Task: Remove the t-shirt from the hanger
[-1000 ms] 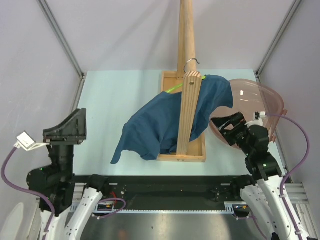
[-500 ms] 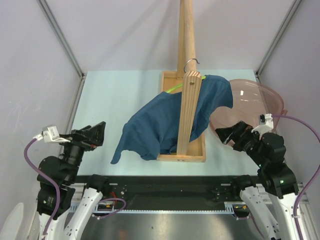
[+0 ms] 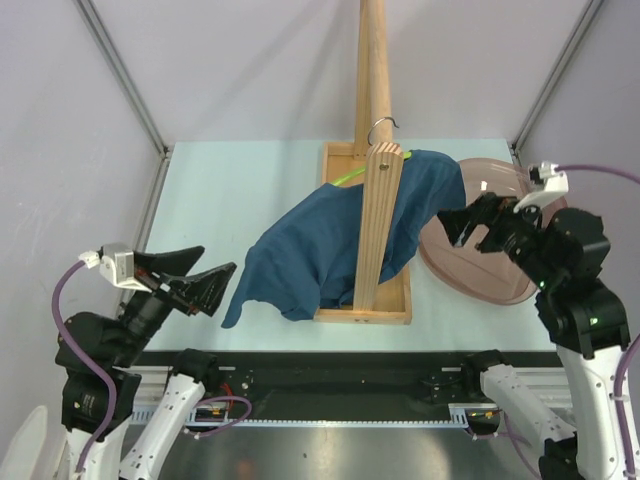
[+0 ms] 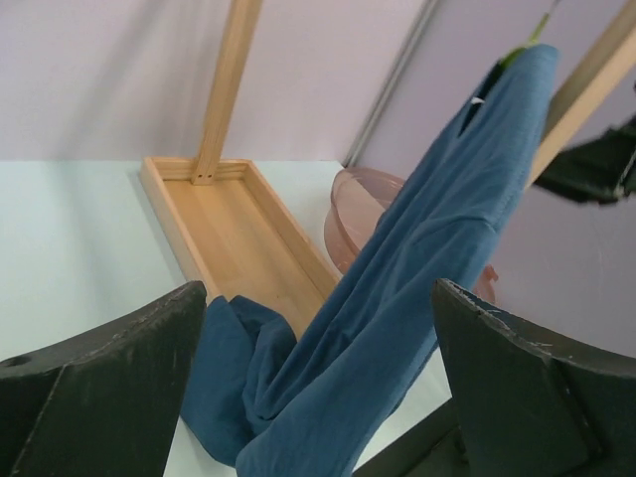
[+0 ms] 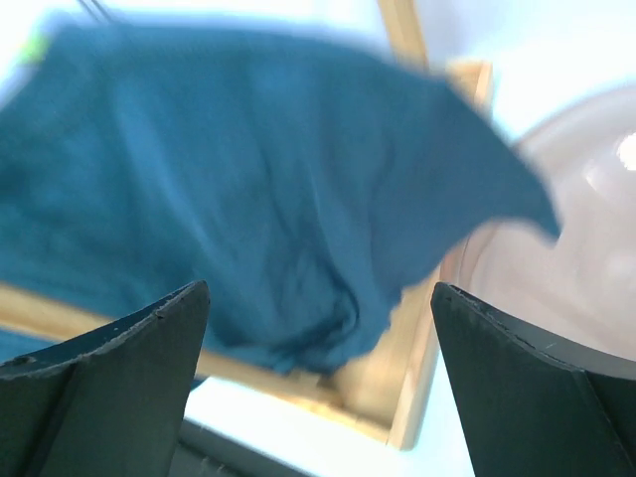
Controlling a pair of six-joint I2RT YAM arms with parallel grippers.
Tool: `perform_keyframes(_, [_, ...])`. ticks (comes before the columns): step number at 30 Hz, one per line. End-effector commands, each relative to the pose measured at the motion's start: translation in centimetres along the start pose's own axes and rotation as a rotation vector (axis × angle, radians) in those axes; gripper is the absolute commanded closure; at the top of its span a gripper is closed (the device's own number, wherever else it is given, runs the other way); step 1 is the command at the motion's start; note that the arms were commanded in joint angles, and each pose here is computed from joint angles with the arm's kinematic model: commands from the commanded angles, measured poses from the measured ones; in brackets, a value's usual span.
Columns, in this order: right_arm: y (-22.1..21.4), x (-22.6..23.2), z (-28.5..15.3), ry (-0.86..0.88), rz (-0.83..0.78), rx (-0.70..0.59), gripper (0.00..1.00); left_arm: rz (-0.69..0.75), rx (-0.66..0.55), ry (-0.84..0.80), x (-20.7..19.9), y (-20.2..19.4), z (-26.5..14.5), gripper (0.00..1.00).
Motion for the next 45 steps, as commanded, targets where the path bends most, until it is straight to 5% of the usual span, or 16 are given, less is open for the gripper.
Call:
perform_keyframes(1, [6.1,0.0,0.3,-0.020,-0.162,-0.139,0.00,0.096,0.036,-0.108,-1.9,0.6,0.5,0.00])
perform_keyframes(11, [9.8,1.6,2.9,0.098,-0.337,-0.233,0.06,0.200,0.114,-0.367,-5.9,1.3,1.8,0.00])
perform_keyframes(17, [9.8,2.0,3.4,0.119,-0.305,-0.237,0.05,0.176,0.178,-0.543,-9.4,3.6,4.5,0.00])
perform_keyframes(32, [8.5,2.0,-1.0,0.072,-0.223,-0.220,0.02,0.112,0.316,-0.651,-13.3,6.5,13.0,0.06])
perform_keyframes(39, [7.7,2.2,-3.7,0.069,-0.245,-0.217,0.02,0.093,0.425,-0.587,-13.1,4.4,18.1,0.07])
perform_keyframes(45, [7.2,1.6,-5.3,0.023,-0.277,-0.212,0.01,0.070,0.487,-0.538,-13.0,1.6,19.6,0.18])
Point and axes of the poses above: each gripper's point midway between its finger pads, its own z axis out along the fingers, its own x axis along the line the jaws close on, y = z × x, the point moved 2 cm from there along -z, back along the fingers, and after that the axes turned 10 degrees about -z, right-handed, at the moved point
